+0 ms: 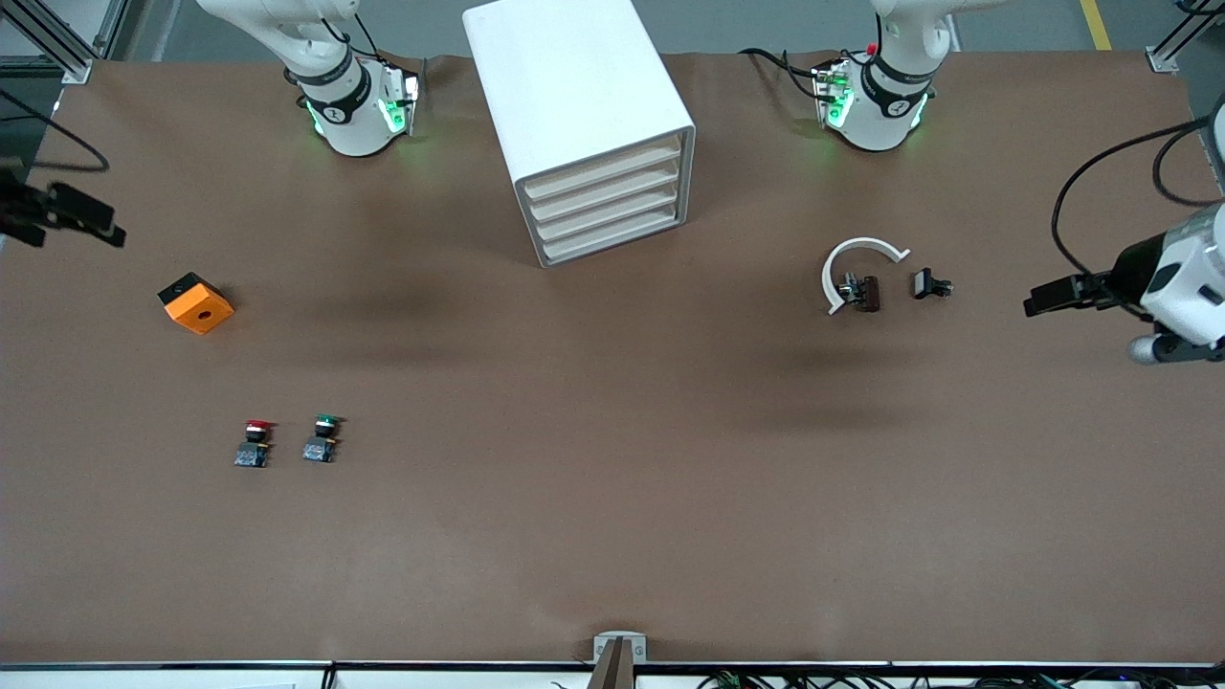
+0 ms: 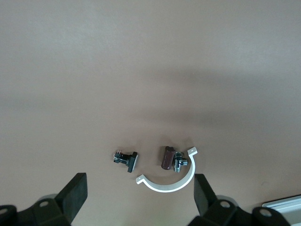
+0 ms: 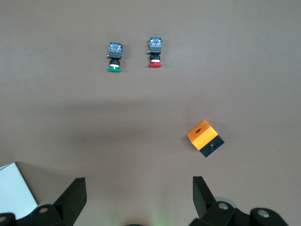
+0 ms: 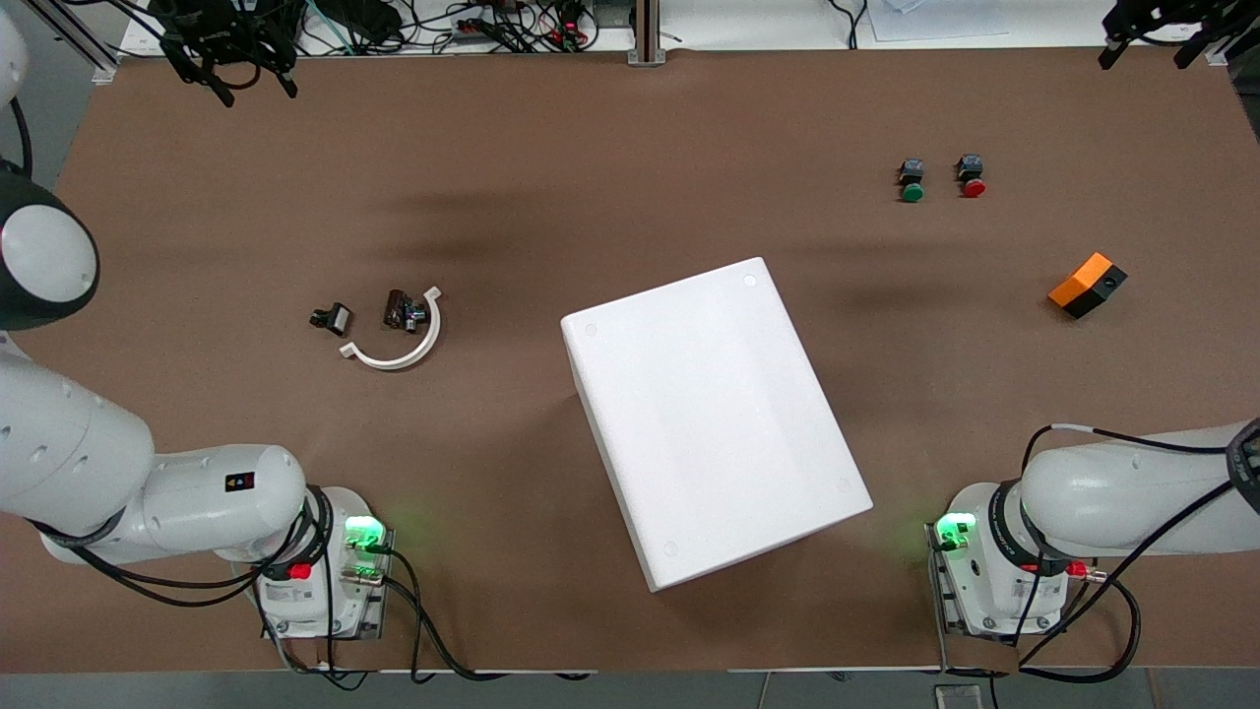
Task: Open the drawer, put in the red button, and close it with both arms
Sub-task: 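Reach the right gripper to the red button while the left gripper approaches the cabinet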
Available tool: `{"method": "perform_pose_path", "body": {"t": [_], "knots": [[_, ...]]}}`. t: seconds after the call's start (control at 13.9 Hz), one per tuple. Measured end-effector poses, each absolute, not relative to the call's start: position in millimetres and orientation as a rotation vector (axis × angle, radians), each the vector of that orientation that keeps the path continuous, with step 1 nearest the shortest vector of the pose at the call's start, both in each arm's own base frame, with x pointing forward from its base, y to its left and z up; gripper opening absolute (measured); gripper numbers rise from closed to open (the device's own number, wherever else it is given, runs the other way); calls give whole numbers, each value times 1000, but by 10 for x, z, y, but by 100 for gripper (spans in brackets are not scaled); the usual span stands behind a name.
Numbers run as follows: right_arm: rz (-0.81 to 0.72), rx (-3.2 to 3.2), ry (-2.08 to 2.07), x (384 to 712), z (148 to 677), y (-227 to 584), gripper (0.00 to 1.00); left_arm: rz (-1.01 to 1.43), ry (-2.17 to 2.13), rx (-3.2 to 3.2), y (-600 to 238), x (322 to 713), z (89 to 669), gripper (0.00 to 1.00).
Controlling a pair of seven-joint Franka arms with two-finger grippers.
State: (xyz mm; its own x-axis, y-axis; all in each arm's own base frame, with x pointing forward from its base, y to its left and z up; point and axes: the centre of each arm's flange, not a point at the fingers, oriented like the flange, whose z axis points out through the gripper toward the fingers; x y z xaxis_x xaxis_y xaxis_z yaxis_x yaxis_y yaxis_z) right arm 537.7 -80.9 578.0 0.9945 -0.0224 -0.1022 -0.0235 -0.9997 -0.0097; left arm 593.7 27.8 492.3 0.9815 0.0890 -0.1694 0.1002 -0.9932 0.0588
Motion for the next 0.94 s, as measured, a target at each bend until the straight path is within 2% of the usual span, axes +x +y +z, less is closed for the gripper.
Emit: {"method": "perform_pose_path", "body": {"t": [0.29,0.72,0.94], "knots": [[231,-3123,70,5581,5460,-955,100,-299,123,3048,180,6135,4433,100],[217,-3107,184,5735,5226,-946,100,-363,210,3014,-294,6282,3918,100],[156,-3120,199,5966,4649,-856,100,-449,457,2970,-929,6258,3698,100]]}}
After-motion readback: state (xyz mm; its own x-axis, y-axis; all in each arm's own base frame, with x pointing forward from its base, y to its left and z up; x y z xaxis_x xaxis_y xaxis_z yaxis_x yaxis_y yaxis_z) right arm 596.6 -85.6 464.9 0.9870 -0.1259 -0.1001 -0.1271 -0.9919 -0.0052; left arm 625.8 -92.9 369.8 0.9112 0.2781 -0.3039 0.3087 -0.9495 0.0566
